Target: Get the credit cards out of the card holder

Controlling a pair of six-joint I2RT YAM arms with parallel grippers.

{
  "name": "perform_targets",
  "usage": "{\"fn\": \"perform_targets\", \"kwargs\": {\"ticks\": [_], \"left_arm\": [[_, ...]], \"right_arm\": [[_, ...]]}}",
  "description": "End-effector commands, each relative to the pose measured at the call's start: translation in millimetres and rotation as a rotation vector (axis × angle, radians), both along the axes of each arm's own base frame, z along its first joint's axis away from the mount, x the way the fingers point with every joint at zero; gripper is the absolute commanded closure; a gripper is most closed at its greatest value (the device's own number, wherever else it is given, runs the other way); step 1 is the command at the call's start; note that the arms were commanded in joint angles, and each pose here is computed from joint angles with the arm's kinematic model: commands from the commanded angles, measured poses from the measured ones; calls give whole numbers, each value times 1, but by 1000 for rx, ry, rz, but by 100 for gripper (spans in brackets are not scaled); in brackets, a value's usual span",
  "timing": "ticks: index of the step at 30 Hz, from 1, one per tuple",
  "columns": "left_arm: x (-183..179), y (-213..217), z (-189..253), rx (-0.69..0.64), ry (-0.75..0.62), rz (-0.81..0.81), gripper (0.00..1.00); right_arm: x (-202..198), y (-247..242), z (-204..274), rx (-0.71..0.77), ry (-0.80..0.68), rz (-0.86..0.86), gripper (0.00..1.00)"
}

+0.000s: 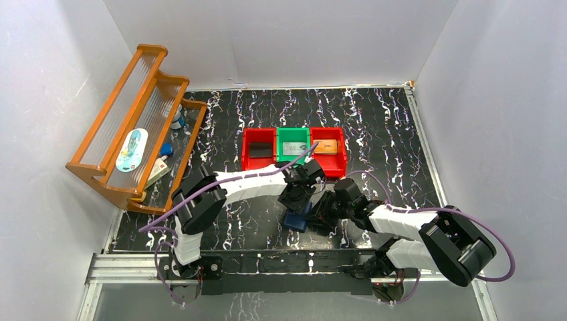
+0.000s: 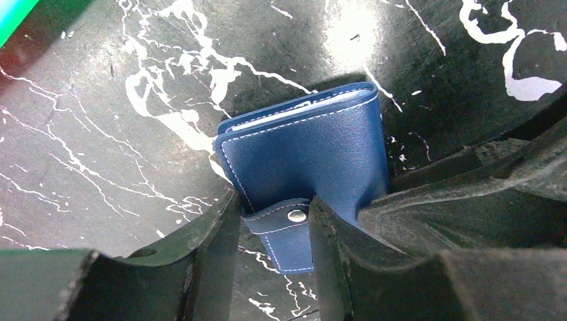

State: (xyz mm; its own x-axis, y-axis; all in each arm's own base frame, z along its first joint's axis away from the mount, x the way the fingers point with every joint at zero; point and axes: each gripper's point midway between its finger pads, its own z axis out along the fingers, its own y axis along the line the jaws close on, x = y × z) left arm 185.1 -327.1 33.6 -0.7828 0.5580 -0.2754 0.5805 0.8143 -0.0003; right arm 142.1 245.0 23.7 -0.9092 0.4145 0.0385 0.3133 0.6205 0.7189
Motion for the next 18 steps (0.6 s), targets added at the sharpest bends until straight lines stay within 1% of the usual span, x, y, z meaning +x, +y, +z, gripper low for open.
{"fn": "perform_targets", "kwargs": {"ticks": [1,4,9,11,18], "left_arm": [[-10,31,-6,117,-7,21,70],[-13,28,-3,86,-2,19,75],[-18,20,0,7,14,29,77],[-20,18,1,-17,22,28,79],[-23,11,8,-126,65,39,91]], "right_arm": [[-12,-29,-30,-143,59,-43,62],[-14,-31,-33,-156,71,-46,62],[-16,-34,-37,-186,92,-41,62],[-16,-36,-38,-203,96,-38,62],[-14,-39,-38,-259,108,-16,62]]}}
